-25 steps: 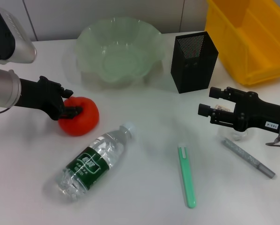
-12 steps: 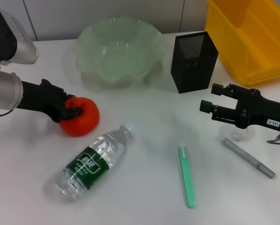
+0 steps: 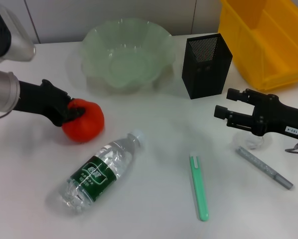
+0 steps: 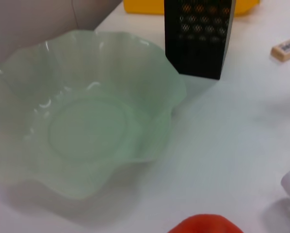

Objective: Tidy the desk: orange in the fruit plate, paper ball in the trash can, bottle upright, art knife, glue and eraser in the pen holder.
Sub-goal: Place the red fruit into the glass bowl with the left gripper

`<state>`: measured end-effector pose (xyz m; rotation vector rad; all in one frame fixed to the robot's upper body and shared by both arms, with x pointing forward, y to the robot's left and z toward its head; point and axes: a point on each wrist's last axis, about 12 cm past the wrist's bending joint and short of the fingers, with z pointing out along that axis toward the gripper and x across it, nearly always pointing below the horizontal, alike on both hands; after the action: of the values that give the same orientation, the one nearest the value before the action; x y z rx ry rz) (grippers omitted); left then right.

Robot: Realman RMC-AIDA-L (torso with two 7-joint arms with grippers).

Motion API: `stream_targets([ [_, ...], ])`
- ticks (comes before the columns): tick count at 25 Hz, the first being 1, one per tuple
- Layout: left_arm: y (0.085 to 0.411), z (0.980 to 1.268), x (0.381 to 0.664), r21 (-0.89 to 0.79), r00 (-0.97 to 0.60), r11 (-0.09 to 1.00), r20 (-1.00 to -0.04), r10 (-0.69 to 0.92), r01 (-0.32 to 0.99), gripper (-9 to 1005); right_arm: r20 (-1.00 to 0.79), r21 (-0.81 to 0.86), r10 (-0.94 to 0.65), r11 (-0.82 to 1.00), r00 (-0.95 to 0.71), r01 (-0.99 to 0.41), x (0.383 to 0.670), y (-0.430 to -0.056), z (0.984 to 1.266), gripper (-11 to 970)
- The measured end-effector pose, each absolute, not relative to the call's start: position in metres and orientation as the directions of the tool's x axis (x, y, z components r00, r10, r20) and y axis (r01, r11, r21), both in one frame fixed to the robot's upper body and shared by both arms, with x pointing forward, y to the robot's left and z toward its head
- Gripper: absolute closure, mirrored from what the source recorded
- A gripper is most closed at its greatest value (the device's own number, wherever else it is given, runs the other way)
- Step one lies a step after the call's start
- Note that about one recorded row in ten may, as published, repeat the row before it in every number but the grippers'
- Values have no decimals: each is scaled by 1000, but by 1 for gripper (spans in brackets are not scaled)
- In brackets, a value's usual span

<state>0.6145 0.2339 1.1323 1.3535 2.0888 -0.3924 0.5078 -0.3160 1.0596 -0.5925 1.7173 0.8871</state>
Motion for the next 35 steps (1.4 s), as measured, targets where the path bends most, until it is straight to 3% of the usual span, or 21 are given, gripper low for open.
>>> stream_targets([
  [5,234,1140,615,89,-280,432,-641,714,897,792,-946,276,40,621,-322,-733,506,-318,1056,203],
  [7,238,1167,615,156,-240,443,-661,711,883,805,-946,276,42,628,-323,-728,504,-319,1055,203],
  [15,232,1195,615,232,-170,435,-688,706,870,866,-946,275,53,655,-321,-703,497,-324,1050,204],
  [17,221,1215,617,297,-99,424,-711,697,855,879,-945,277,54,656,-323,-702,496,-324,1049,204],
  [22,207,1230,627,376,-28,471,-758,652,798,885,-943,282,57,659,-328,-697,494,-325,1047,205],
  [35,175,1199,657,449,-12,534,-758,653,716,895,-934,317,86,643,-346,-697,486,-320,1041,206],
])
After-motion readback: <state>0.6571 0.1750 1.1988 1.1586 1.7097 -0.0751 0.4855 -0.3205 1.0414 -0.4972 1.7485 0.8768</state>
